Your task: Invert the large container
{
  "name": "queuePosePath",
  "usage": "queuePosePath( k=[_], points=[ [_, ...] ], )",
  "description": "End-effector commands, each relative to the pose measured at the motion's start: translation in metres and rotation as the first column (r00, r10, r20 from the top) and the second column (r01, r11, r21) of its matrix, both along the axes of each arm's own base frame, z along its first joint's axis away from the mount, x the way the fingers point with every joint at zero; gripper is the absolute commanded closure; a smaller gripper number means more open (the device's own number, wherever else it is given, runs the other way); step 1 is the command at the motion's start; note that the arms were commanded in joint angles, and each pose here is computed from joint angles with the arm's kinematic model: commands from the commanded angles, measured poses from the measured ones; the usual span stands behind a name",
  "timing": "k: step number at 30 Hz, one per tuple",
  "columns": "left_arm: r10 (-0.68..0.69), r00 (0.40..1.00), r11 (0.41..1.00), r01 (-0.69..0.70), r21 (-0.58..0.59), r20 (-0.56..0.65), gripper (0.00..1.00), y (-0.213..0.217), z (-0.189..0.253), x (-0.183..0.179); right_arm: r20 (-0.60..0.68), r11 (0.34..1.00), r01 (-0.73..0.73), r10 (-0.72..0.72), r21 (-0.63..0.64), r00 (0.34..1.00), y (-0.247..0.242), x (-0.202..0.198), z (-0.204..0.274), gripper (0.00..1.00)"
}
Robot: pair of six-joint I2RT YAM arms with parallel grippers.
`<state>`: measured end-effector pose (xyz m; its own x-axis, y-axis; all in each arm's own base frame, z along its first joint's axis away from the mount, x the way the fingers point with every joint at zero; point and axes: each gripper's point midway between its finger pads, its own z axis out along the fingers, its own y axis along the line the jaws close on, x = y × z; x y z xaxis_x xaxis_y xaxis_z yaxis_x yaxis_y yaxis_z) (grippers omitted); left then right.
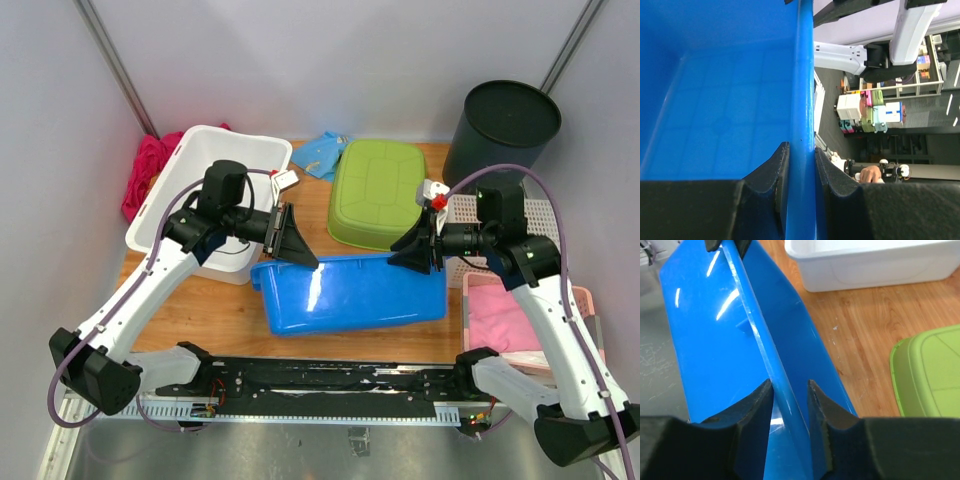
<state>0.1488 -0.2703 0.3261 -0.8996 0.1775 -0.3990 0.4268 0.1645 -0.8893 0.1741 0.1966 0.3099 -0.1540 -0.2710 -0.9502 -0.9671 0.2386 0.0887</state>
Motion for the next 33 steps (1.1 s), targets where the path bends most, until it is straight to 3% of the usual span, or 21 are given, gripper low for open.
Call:
queuePosePath(
  k=[1, 5, 9, 16, 21, 24, 26, 31, 33],
  points=[
    [-0.069, 0.998, 0.995, 0.07, -0.066, 0.016, 1.0, 0.002, 0.027, -0.013, -0.022, 0.996, -0.087, 0.087, 0.01, 0.996, 0.005, -0.018, 0.002, 0.7],
    [-0.072, 0.997, 0.995, 0.073, -0.068, 0.018, 1.0, 0.002, 0.027, -0.014, -0.023, 0.996, -0.085, 0.086, 0.019, 0.996, 0.004, -0.023, 0.005, 0.81],
    [-0.073, 0.997, 0.995, 0.074, -0.069, 0.021, 1.0, 0.002, 0.027, -0.014, -0.062, 0.999, -0.039, 0.039, 0.015, 0.997, 0.002, -0.022, 0.006, 0.99],
    [-0.062, 0.997, 0.997, 0.063, -0.047, 0.036, 0.99, 0.004, 0.022, -0.015, -0.313, 0.991, 0.129, -0.135, -0.04, 0.94, -0.002, -0.009, 0.01, 0.99],
    [-0.021, 0.996, 1.0, 0.02, 0.011, 0.09, 0.63, 0.008, 0.019, -0.011, -0.479, 0.97, 0.206, -0.244, -0.132, 0.843, -0.004, 0.001, -0.001, 0.99],
    [0.026, 0.99, 0.999, -0.031, 0.038, 0.136, 0.34, 0.01, 0.02, -0.004, -0.546, 0.96, 0.24, -0.28, -0.145, 0.789, -0.001, 0.006, -0.007, 0.99],
    [0.067, 0.984, 0.994, -0.08, 0.076, 0.162, 0.19, 0.012, 0.017, 0.005, -0.584, 0.953, 0.254, -0.304, -0.168, 0.753, -0.001, 0.01, -0.018, 0.99],
    [0.133, 0.959, 0.98, -0.164, 0.112, 0.249, 0.02, 0.015, 0.02, 0.022, -0.63, 0.916, 0.291, -0.402, -0.278, 0.664, -0.006, 0.024, -0.057, 0.99],
    [0.177, 0.941, 0.967, -0.22, 0.126, 0.289, 0.01, 0.018, 0.024, 0.03, -0.629, 0.902, 0.301, -0.432, -0.31, 0.646, -0.007, 0.033, -0.067, 0.99]
  ],
)
